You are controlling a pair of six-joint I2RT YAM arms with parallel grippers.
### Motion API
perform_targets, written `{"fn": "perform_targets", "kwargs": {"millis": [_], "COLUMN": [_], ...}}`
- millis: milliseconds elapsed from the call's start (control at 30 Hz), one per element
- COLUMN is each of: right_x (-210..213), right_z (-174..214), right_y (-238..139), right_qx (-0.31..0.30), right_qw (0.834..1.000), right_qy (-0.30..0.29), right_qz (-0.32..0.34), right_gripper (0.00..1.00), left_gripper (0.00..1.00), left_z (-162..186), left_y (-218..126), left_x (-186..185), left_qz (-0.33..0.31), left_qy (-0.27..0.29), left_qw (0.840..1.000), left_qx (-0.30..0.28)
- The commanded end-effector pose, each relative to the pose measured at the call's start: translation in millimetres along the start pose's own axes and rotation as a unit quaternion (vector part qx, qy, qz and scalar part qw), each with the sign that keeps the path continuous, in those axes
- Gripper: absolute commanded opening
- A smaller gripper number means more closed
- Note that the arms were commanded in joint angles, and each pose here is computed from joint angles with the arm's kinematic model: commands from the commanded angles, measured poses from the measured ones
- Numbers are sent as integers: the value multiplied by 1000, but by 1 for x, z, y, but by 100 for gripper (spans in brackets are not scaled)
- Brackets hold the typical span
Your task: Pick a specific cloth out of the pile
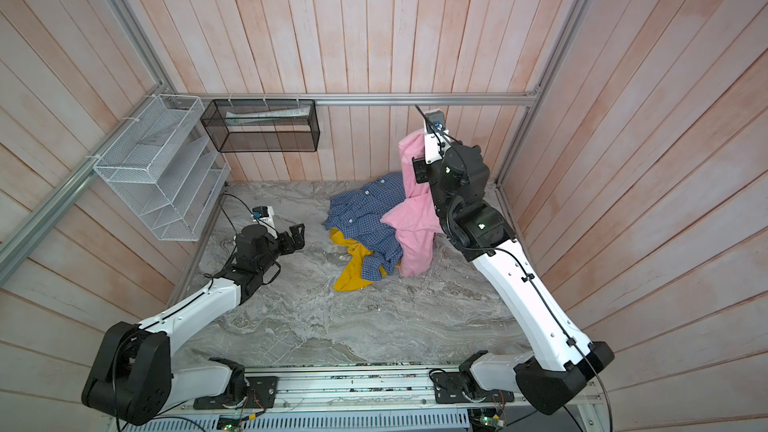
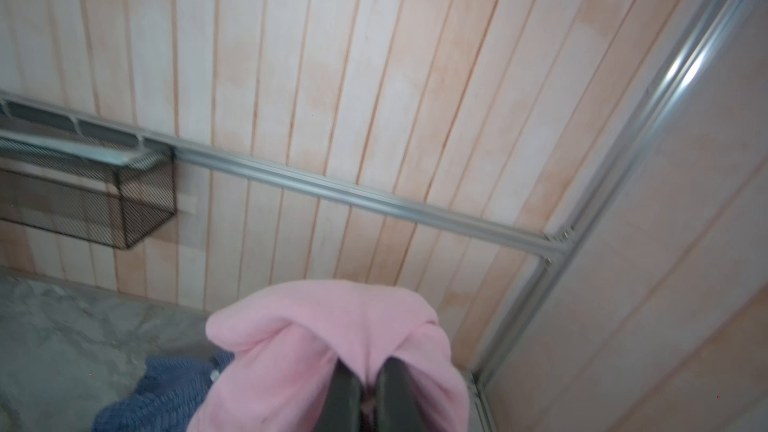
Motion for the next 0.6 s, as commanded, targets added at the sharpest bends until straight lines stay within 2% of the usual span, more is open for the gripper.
{"fn": "perform_targets", "kwargs": {"millis": [0, 200, 300, 367, 467, 533, 567], "right_x": [-13, -10, -1, 13, 41, 57, 63], "right_z": [61, 132, 151, 158, 161, 172, 183], "right_y": [-6, -18, -30, -42, -63, -75, -80], "right_qx": [127, 236, 272, 286, 302, 329, 353], "right_qw": [989, 969, 958, 954, 950, 939, 927], "right_qy": [-22, 14, 63, 84, 79, 96, 115], "right_qz": [70, 74, 62, 39, -2, -32, -47], "right_gripper": [0, 0, 0, 0, 0, 0, 0], "left_gripper": [100, 100, 100, 100, 100, 100, 100], "left_z": [1, 1, 0, 2, 4, 6, 7], "left_y": [-6, -8, -8, -8, -7, -6, -6], "left_x": [3, 4, 5, 5, 6, 7, 7], "left_qz": [-10, -16, -18, -20, -19, -19, -19], "left_qy": [10, 16, 16, 16, 15, 16, 16], "left_qw": [1000, 1000, 1000, 1000, 1000, 1000, 1000], "left_qx": [-8, -8, -7, -6, -1, 3, 4]}}
Point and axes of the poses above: each gripper's point midway between its finger pads, its own y axis out along the fingers, its own x axis along the line the jaws close on, z = x × y, the point moved 7 cm from there along -y, back along the fingers, and after that the axes turned 7 degrees about -y, right-handed, at the moved point
